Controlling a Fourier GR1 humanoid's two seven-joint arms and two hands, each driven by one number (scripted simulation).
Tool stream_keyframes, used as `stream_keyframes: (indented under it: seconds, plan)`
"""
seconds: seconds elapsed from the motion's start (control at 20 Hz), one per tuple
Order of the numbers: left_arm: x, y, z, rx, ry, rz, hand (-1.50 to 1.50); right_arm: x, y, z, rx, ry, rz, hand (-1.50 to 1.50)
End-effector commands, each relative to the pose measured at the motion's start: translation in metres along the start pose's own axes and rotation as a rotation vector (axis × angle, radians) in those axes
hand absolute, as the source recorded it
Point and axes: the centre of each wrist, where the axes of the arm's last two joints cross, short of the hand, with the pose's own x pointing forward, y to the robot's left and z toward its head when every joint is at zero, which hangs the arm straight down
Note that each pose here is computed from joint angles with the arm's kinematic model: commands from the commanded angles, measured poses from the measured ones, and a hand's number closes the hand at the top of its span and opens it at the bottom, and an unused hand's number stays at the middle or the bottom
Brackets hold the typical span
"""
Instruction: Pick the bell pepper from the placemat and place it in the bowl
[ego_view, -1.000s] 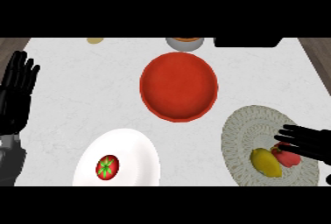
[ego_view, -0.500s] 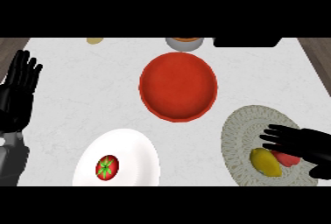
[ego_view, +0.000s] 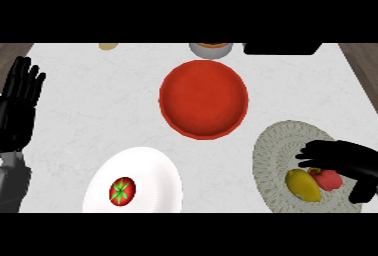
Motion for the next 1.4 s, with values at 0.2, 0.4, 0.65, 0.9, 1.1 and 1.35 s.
stream_keyframes:
  seconds: [0.2,0.4,0.65,0.9,1.1,1.35]
  plan:
    - [-0.002,-0.002,-0.001,0.0,-0.006,-0.001,0.0,0.004,0.014,-0.008,-0.125,-0.161,0.052,1.5]
    - [0.002,-0.004,-0.008,0.012,0.015,-0.001,0.0,-0.007,0.004,0.003,-0.152,-0.168,0.056,1.5]
    - [0.007,-0.03,-0.012,-0.083,-0.035,0.028,0.0,-0.06,-0.091,-0.006,-0.154,0.109,0.018,1.5]
    - [0.02,-0.047,-0.019,-0.147,-0.088,0.054,0.0,-0.079,-0.13,0.026,-0.112,0.363,0.028,1.5]
    - [0.024,-0.056,-0.026,-0.155,-0.083,0.053,0.0,-0.088,-0.166,0.028,-0.215,0.4,0.048,1.5]
    - [0.022,-0.057,-0.026,-0.147,-0.076,0.048,0.0,-0.094,-0.204,0.047,-0.328,0.397,0.046,1.5]
